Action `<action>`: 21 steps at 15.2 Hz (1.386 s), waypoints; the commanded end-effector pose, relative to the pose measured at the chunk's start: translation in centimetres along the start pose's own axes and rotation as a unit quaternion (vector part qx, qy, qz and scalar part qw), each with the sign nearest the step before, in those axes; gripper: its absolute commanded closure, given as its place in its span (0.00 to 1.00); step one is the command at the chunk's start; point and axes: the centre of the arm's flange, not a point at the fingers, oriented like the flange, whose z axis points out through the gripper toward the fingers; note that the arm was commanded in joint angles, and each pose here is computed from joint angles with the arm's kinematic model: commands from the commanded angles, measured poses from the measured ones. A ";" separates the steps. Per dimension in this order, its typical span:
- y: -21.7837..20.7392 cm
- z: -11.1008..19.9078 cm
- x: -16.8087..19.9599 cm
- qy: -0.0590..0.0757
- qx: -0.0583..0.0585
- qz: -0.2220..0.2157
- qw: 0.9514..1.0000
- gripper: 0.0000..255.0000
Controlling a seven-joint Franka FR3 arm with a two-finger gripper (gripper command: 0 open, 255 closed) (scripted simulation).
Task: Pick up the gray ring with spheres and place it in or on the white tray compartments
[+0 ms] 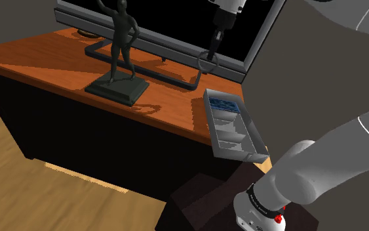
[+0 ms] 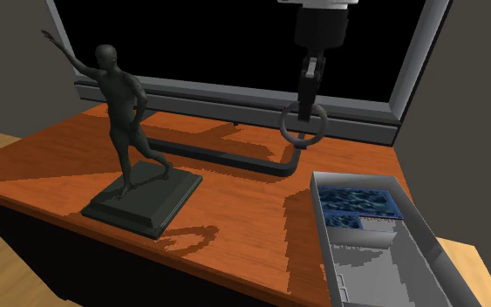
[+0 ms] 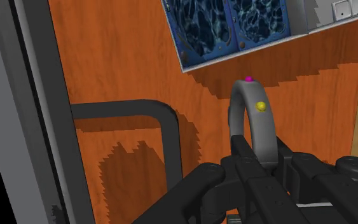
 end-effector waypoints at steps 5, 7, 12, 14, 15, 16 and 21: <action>-4.2 -0.9 -6.5 0.000 0.000 0.000 1.000 1.00; -5.6 -1.1 -8.7 0.000 0.000 0.000 1.000 1.00; -9.2 -1.8 -14.2 0.000 0.000 0.000 1.000 1.00; -11.2 -2.2 -17.2 0.000 0.000 0.000 1.000 1.00; -11.1 -1.6 -17.2 0.000 0.000 0.000 1.000 1.00; -11.1 -1.1 -17.2 0.000 0.000 0.000 1.000 1.00; -11.1 1.5 -17.2 0.000 0.000 0.000 1.000 1.00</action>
